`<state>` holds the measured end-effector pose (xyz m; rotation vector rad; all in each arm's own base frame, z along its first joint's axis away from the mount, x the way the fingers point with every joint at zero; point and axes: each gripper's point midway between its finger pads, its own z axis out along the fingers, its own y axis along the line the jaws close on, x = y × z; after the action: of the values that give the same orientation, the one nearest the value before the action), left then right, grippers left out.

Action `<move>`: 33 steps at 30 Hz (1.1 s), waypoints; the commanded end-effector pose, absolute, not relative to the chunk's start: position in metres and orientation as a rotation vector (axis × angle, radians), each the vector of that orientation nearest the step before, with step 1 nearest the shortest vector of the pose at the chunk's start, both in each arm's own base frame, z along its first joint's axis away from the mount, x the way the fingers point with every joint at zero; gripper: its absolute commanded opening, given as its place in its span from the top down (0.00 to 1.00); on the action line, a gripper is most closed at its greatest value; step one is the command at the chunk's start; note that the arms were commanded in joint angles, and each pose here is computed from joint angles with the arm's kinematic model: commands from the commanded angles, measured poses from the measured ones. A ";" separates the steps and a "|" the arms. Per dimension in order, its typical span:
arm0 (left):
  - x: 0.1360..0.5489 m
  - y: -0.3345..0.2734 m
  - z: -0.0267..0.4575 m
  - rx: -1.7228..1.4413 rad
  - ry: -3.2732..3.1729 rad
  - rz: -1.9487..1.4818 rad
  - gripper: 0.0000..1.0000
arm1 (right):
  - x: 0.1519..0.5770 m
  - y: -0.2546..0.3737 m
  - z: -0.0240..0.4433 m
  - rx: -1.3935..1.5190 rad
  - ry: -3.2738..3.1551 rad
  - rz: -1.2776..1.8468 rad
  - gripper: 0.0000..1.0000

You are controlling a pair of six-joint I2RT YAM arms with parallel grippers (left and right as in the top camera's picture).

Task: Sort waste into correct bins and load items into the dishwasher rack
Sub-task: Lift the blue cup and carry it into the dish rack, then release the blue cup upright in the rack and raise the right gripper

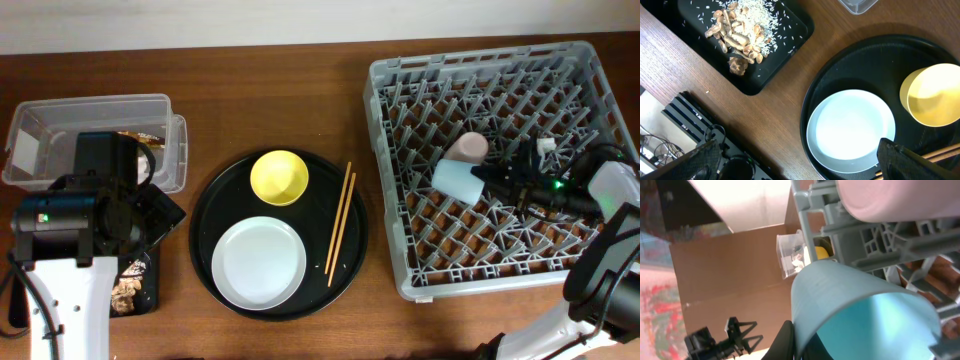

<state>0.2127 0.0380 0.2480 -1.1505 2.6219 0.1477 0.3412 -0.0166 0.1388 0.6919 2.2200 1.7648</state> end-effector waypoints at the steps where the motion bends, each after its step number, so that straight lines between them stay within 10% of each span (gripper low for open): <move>1: 0.212 0.039 0.252 -1.150 2.607 0.144 0.00 | 0.315 -0.035 0.090 0.805 2.521 1.511 0.93; 21: 0.212 0.039 0.252 -1.150 2.607 0.144 0.01 | 0.286 -0.092 0.185 0.878 2.680 0.623 0.64; 24: 0.212 0.039 0.252 -1.150 2.607 0.145 0.01 | 0.290 -0.076 0.195 0.776 2.683 0.611 0.65; 28: 0.212 0.039 0.252 -1.150 2.607 0.144 0.00 | 0.309 -0.044 0.189 0.576 2.739 0.579 0.96; 33: 0.212 0.039 0.252 -1.150 2.607 0.145 0.01 | 0.339 -0.007 0.160 0.357 2.826 0.512 0.96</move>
<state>0.2126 0.0380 0.2480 -1.1511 2.6220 0.1479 0.3286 -0.0149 0.1764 0.4096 2.7708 0.5685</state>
